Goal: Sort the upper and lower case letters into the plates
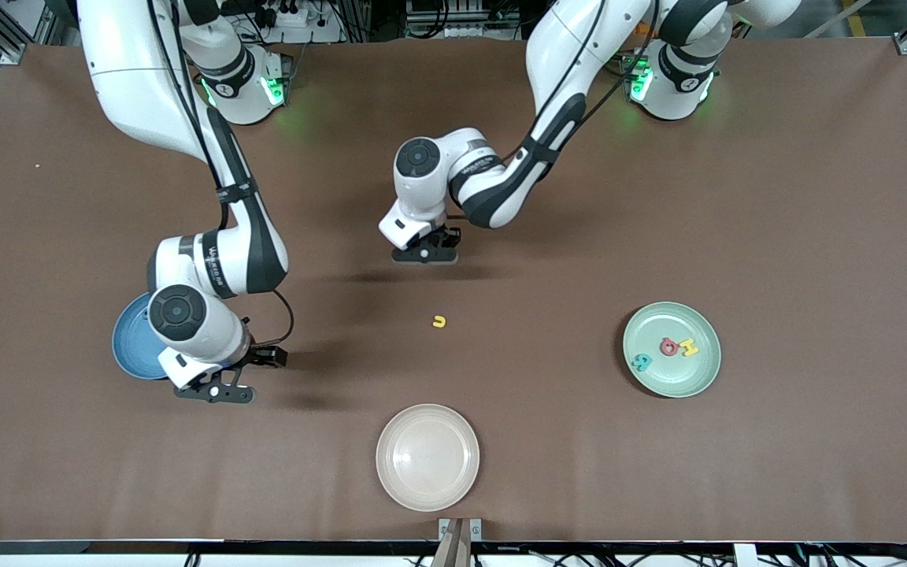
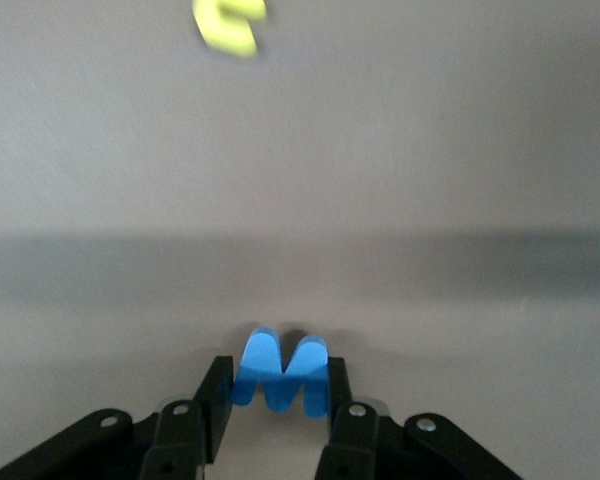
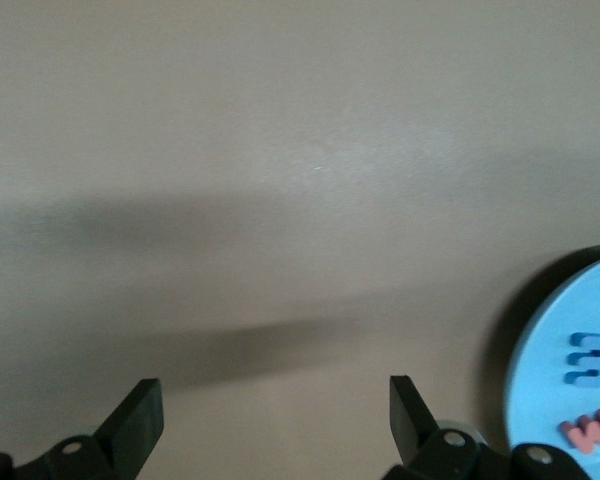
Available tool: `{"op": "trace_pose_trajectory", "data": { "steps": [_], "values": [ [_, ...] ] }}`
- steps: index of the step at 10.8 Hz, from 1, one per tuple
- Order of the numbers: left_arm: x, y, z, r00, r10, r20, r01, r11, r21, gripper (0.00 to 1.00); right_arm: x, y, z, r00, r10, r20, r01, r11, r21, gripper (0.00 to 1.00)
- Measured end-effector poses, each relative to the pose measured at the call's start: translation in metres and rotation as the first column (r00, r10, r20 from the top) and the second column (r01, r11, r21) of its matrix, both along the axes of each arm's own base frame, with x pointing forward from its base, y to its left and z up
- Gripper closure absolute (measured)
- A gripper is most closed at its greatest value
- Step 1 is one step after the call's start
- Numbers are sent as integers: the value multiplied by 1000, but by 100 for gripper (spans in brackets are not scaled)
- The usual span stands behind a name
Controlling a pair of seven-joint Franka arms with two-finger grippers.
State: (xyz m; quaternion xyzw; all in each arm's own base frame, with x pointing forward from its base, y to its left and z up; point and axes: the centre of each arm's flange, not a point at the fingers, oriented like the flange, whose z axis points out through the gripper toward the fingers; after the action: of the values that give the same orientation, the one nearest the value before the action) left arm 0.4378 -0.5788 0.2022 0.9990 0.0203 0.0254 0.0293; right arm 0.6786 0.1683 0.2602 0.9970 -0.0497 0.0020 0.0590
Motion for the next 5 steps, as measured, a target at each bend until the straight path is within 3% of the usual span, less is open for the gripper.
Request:
{"op": "trace_pose_trajectory", "data": {
  "steps": [3, 5],
  "values": [
    [96, 83, 72, 999, -14, 32, 13, 1000, 27, 58, -15, 62, -1, 998, -58, 1, 58, 997, 55, 0],
    [151, 165, 112, 997, -73, 11, 72, 994, 80, 58, -33, 122, 3, 996, -86, 13, 85, 993, 78, 0]
  ]
}}
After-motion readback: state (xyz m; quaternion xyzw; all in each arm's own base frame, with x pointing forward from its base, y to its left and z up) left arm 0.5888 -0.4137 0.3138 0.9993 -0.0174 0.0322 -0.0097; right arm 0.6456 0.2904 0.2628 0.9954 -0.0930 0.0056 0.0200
